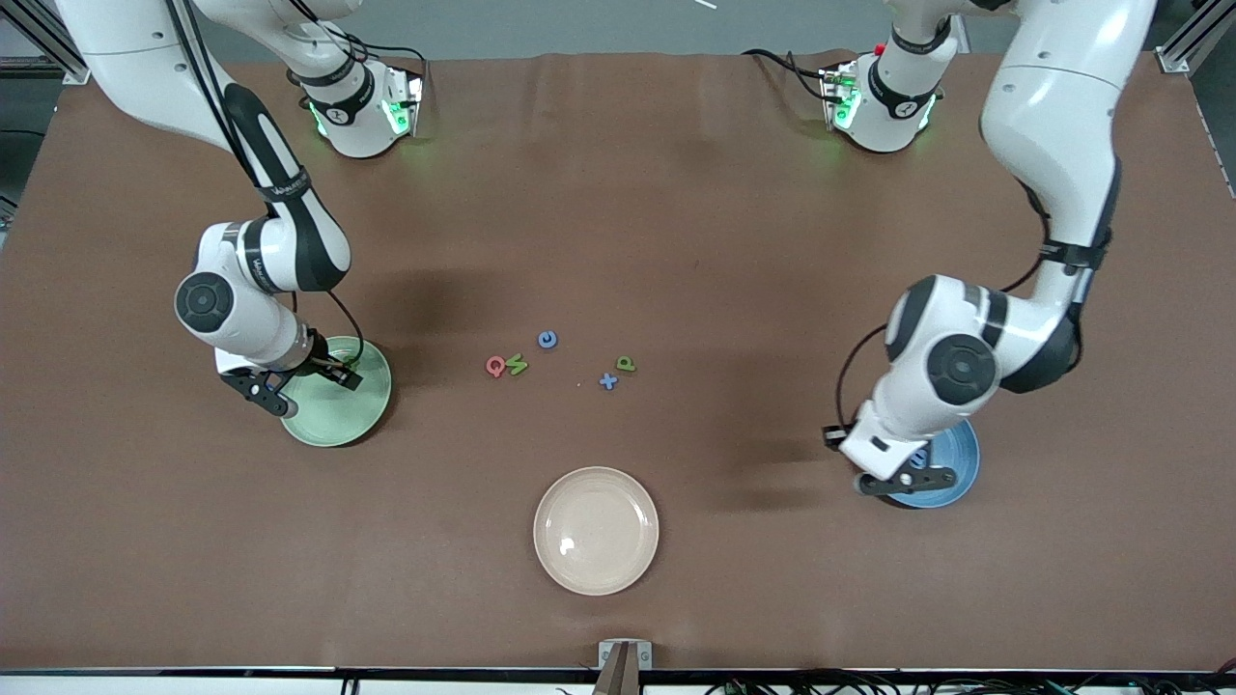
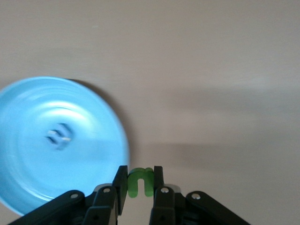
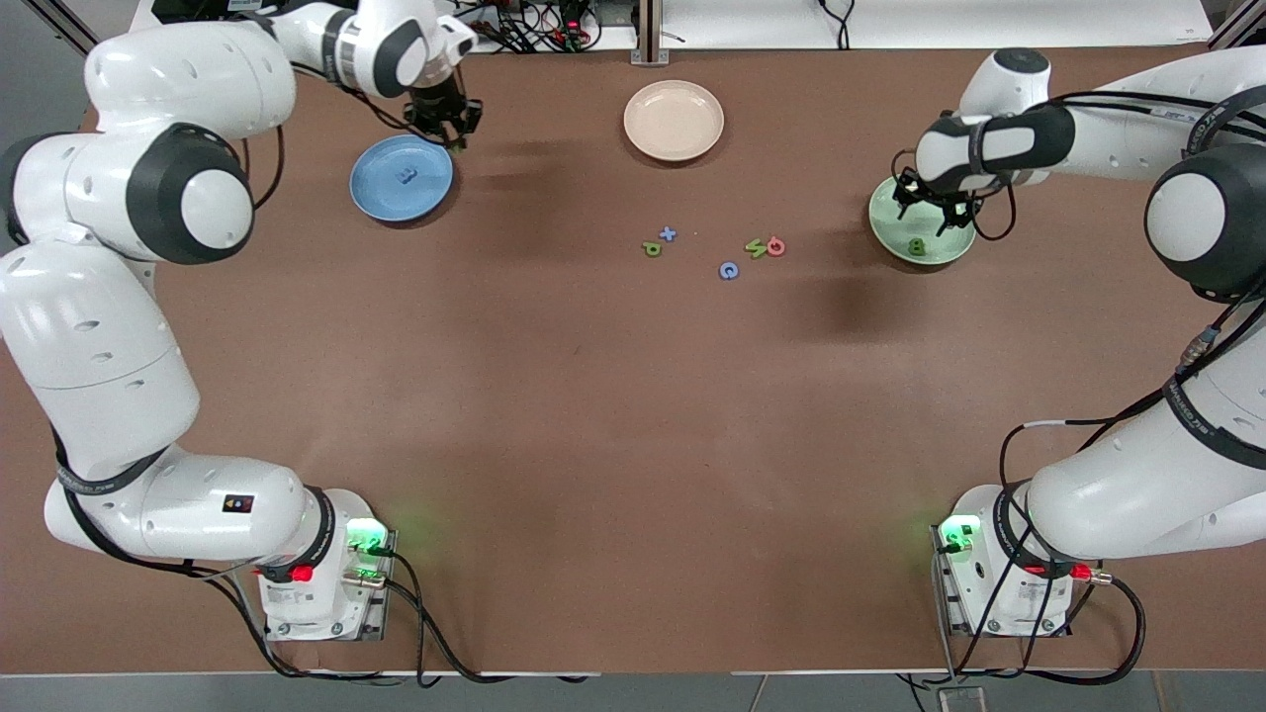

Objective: Sort upper and lower case letters into plates
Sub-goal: 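Place the n with the left gripper while the right gripper returns, then grasp the pink Q with the right gripper while the left gripper returns, then place the Q with the right gripper while the left gripper grasps the d, then place the d with the left gripper while the right gripper grasps the N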

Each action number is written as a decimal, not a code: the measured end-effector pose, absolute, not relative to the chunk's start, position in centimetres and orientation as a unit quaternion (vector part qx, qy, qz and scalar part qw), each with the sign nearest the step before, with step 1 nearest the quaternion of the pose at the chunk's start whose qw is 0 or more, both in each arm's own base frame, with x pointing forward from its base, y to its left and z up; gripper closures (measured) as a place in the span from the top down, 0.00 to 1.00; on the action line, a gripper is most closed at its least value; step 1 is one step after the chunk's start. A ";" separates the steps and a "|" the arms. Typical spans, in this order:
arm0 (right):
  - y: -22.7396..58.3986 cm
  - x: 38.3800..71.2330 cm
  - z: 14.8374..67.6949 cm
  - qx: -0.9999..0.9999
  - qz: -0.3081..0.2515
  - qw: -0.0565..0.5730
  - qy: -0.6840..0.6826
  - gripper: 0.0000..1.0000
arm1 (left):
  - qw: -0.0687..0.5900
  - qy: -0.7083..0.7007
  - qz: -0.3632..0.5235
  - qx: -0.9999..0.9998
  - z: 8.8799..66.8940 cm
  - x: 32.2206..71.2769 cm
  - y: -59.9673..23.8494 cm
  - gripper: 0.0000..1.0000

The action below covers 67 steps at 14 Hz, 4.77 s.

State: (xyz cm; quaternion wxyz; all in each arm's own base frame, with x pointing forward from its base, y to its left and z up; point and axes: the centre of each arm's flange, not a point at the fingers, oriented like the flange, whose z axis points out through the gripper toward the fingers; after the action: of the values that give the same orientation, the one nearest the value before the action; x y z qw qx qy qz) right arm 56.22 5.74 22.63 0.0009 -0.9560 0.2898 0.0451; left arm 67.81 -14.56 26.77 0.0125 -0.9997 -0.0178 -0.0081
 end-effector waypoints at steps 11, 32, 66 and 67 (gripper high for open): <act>25.6 53.8 22.0 -0.920 0.013 0.040 0.389 1.00 | 0.008 -0.027 0.021 -0.999 24.5 67.1 -12.2 0.88; 28.4 52.1 17.8 -0.921 0.020 0.031 0.388 0.35 | -0.032 -0.400 0.009 -0.916 22.5 50.9 -46.9 0.84; 17.4 59.7 26.0 -0.938 0.051 0.021 0.341 1.00 | -0.025 -0.591 0.002 -0.807 17.4 50.6 -51.9 0.42; 20.7 58.9 26.2 -0.935 0.048 0.022 0.351 1.00 | -0.025 -0.593 0.001 -0.805 17.4 50.7 -51.9 0.41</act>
State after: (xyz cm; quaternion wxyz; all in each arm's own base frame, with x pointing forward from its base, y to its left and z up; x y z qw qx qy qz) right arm 58.93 20.68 26.21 0.0216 -0.9350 0.3507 0.0476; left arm 50.65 -51.89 17.38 -0.0254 -0.8046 -0.5933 0.0015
